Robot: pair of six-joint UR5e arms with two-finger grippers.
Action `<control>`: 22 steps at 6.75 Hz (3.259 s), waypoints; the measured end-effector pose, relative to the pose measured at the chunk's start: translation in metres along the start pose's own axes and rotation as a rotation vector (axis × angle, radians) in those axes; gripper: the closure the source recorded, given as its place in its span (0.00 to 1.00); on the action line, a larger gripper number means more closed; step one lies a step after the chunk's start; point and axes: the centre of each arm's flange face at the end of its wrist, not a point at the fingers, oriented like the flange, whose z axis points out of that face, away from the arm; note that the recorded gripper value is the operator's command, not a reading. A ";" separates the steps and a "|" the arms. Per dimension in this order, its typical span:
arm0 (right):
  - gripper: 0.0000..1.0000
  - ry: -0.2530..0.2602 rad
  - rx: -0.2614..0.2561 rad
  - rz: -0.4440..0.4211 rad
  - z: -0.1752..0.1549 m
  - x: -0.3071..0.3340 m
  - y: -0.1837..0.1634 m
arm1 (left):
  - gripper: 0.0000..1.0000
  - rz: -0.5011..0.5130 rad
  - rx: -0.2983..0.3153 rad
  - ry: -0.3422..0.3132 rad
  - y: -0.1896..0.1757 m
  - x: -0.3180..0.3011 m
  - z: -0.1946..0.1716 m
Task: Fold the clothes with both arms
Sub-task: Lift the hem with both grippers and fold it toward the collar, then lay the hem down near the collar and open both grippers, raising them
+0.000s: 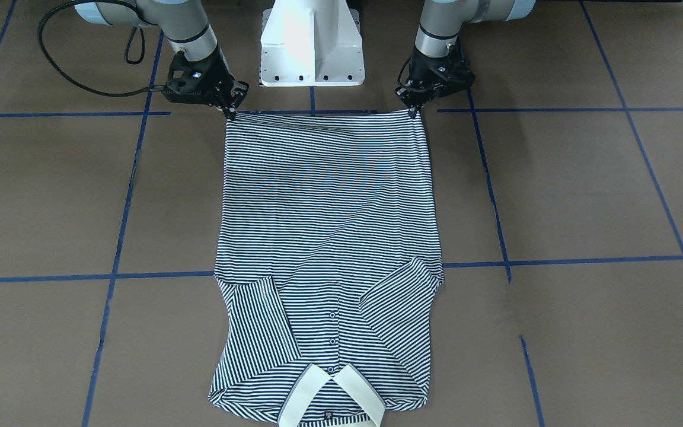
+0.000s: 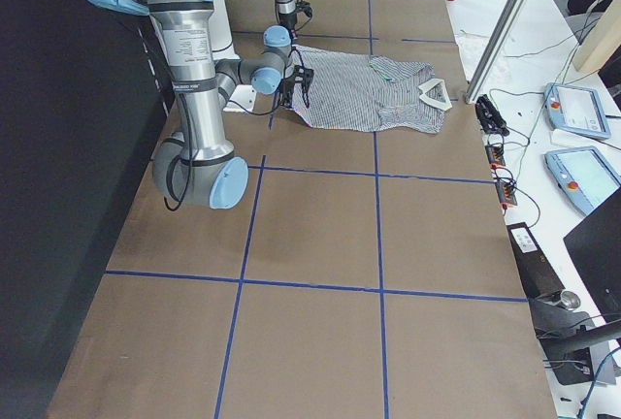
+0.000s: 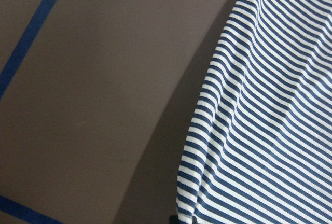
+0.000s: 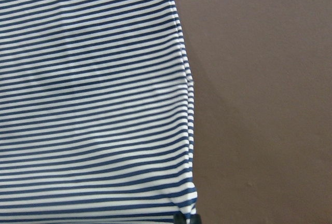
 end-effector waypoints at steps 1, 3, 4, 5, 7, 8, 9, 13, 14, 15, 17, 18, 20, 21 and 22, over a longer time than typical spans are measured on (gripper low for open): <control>1.00 -0.003 -0.033 -0.009 -0.011 0.012 0.011 | 1.00 -0.004 -0.047 0.025 0.027 0.002 -0.015; 1.00 -0.015 -0.128 -0.028 -0.033 0.026 0.038 | 1.00 -0.006 -0.132 0.027 0.075 0.001 -0.060; 1.00 -0.018 -0.159 -0.039 -0.045 0.035 0.051 | 1.00 -0.001 -0.151 0.024 0.084 -0.001 -0.079; 1.00 -0.026 -0.174 -0.046 -0.059 0.043 0.058 | 1.00 -0.001 -0.157 0.027 0.085 -0.001 -0.089; 1.00 -0.055 -0.111 -0.073 -0.069 0.039 0.027 | 1.00 -0.021 -0.131 0.038 0.067 0.003 -0.098; 1.00 -0.070 -0.026 -0.155 -0.068 0.027 -0.017 | 1.00 -0.040 -0.088 0.051 0.042 0.009 -0.101; 1.00 -0.060 0.058 -0.257 -0.064 0.015 -0.065 | 1.00 -0.043 -0.028 0.075 0.009 0.018 -0.106; 1.00 0.021 0.253 -0.350 -0.037 -0.072 -0.234 | 1.00 -0.075 0.221 0.063 -0.139 0.088 -0.062; 1.00 0.040 0.298 -0.345 -0.022 -0.091 -0.265 | 1.00 -0.090 0.265 0.067 -0.178 0.096 -0.044; 1.00 0.046 0.329 -0.339 -0.006 -0.103 -0.293 | 1.00 -0.101 0.307 0.081 -0.222 0.096 -0.024; 1.00 0.061 0.356 -0.316 0.010 -0.123 -0.340 | 1.00 -0.107 0.352 0.112 -0.277 0.101 0.009; 1.00 0.077 0.360 -0.301 0.012 -0.129 -0.357 | 1.00 -0.114 0.362 0.114 -0.293 0.109 0.023; 1.00 0.107 0.368 -0.280 0.010 -0.126 -0.385 | 1.00 -0.121 0.372 0.119 -0.313 0.110 0.046; 1.00 0.117 0.373 -0.277 0.007 -0.126 -0.395 | 1.00 -0.123 0.374 0.119 -0.319 0.108 0.053; 1.00 0.121 0.374 -0.276 0.006 -0.128 -0.400 | 1.00 -0.122 0.375 0.123 -0.320 0.110 0.054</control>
